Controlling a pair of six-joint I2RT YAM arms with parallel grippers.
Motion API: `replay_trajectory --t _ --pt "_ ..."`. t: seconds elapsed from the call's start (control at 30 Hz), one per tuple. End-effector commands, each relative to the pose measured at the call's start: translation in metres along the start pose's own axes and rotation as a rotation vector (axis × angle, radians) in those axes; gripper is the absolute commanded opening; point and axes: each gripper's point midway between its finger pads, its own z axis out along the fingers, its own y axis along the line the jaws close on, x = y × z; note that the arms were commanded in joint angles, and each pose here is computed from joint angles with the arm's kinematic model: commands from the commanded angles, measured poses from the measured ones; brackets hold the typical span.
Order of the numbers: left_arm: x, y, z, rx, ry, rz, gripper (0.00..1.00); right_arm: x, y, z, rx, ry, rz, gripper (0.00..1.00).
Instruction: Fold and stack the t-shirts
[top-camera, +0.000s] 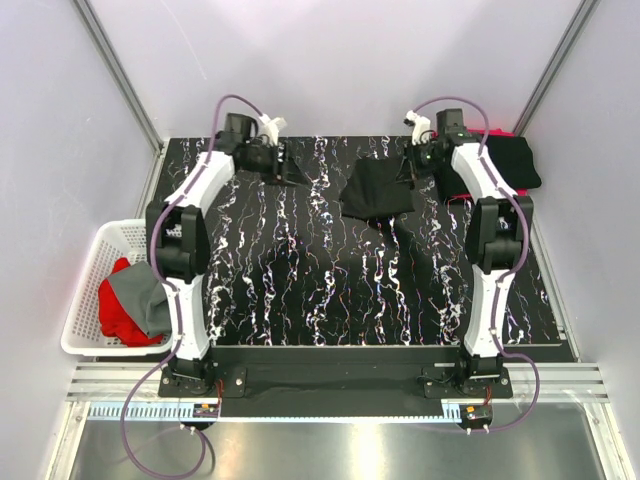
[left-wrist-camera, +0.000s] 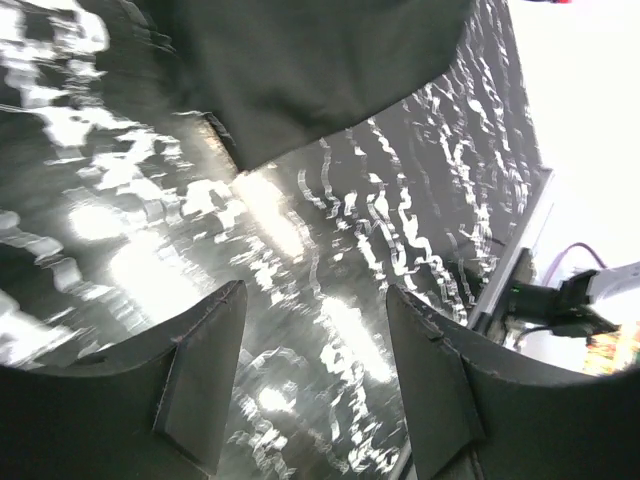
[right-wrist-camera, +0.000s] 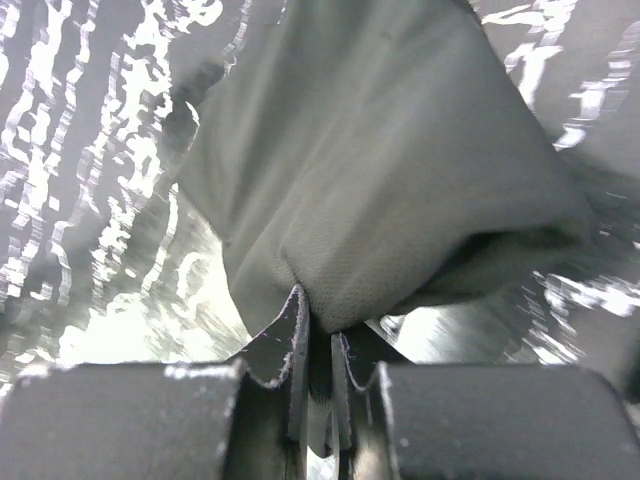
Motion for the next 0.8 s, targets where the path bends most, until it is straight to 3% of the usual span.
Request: replay_trajectory --t 0.0,0.2,0.33,0.37,0.47,0.77 --pt "-0.005 0.009 -0.027 -0.079 -0.004 0.083 0.62 -0.020 -0.015 -0.049 0.135 -0.018 -0.151 0.00" --pt "-0.007 0.012 -0.036 -0.097 -0.007 0.088 0.62 -0.047 -0.037 -0.084 0.274 -0.044 -0.289 0.00" --pt "-0.008 0.010 -0.034 -0.089 -0.011 0.082 0.62 -0.044 -0.052 -0.083 0.270 0.055 -0.320 0.00" --pt "-0.008 0.010 -0.033 -0.090 -0.009 0.080 0.62 -0.063 -0.064 -0.105 0.312 0.005 -0.330 0.00" --pt "-0.008 0.010 -0.032 -0.093 -0.009 0.084 0.62 -0.073 -0.076 -0.112 0.349 0.001 -0.365 0.00" --pt "-0.006 0.004 -0.025 -0.084 0.001 0.098 0.62 -0.081 -0.090 -0.130 0.424 0.004 -0.439 0.00"
